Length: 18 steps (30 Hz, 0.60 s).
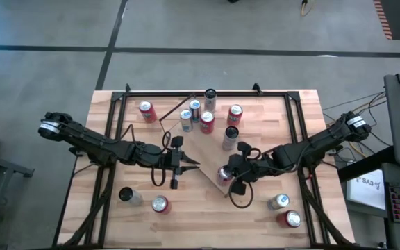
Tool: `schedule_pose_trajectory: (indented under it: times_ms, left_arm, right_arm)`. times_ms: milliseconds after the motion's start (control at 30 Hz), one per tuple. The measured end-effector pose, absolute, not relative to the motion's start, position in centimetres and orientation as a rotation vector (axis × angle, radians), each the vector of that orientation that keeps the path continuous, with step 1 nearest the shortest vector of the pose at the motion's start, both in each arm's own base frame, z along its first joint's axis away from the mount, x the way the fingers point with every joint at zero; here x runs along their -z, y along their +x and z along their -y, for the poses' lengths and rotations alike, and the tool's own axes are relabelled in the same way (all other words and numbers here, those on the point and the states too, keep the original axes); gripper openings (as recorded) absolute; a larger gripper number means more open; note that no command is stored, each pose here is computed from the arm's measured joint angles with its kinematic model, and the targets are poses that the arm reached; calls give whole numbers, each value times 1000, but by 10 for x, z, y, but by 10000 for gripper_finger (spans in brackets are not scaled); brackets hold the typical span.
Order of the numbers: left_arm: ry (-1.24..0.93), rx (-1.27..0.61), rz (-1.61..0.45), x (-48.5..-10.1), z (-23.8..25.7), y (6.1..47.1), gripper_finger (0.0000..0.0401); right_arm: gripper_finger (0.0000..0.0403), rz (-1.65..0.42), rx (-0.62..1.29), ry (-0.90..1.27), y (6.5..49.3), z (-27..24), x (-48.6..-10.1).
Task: Place canned beverage on shelf
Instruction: Put the red soda can on the shelf
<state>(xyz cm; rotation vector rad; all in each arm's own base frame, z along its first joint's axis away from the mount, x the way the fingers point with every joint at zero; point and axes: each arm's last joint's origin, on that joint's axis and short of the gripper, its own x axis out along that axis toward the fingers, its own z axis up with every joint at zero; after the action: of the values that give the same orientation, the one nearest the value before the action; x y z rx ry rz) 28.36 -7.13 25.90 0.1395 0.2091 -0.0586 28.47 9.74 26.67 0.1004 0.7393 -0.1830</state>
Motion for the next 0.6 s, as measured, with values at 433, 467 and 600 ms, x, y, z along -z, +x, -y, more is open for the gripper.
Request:
schedule_pose_trajectory:
  times_ms: [433,467,600]
  left_arm:
    - [140,59,-209,-259,71,284,36]
    - [139,59,-209,-259,71,284,36]
    - [139,59,-209,-259,71,284,36]
  right_arm:
    - [9,-733,174,79,285,-97,-271]
    - [9,-727,171,76,285,-98,-274]
    - [9,-701,163,68,287,-98,-281]
